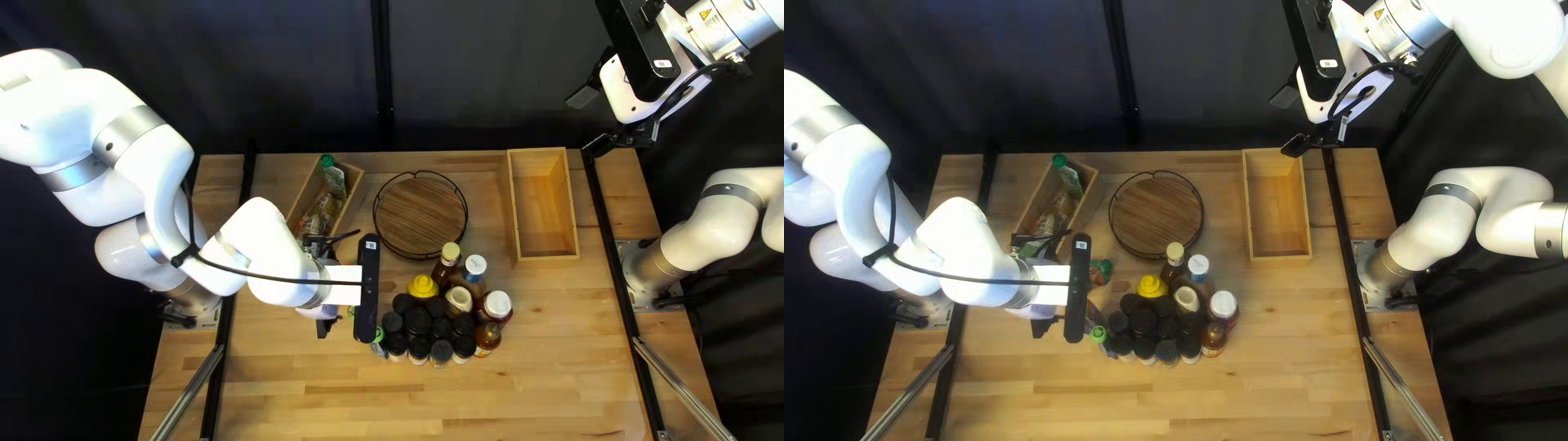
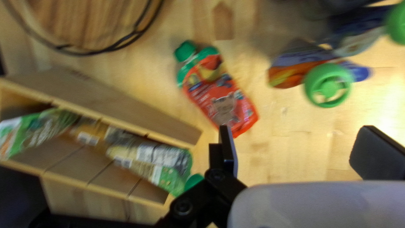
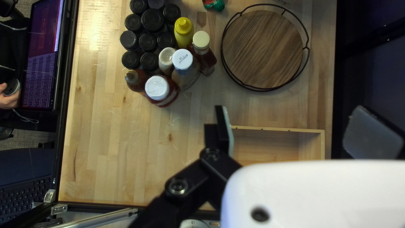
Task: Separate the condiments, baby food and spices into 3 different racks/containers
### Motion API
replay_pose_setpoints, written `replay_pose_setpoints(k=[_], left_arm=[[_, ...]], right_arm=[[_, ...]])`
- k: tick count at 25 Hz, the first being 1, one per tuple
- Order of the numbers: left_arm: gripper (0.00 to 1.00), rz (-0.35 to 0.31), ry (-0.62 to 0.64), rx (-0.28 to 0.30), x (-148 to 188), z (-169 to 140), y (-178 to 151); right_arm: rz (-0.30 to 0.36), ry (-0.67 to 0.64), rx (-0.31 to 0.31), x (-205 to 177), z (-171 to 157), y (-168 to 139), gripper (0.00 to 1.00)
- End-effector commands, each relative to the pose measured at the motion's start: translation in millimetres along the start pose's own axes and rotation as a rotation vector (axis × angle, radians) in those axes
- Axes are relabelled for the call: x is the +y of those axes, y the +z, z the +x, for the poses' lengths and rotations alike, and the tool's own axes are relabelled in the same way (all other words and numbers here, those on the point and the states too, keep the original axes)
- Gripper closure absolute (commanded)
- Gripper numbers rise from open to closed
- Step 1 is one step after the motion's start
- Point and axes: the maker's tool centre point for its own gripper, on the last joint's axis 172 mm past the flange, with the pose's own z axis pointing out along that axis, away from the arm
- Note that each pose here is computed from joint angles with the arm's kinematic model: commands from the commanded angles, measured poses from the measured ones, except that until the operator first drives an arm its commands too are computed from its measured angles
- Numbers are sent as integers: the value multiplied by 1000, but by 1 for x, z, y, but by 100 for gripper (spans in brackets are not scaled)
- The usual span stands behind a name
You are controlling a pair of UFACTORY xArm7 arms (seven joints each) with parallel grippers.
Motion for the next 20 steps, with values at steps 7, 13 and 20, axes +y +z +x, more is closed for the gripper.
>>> replay_pose_setpoints(k=[7, 13, 20], left_arm=[[0, -43, 77, 7, 8, 13, 18], [100, -56, 104, -6, 12, 19, 22], [100, -56, 127, -27, 8, 12, 9]], right_arm=[[0, 0, 0, 0, 0, 0, 0], [0, 0, 0, 0, 0, 0, 0], [0, 0, 0, 0, 0, 0, 0]])
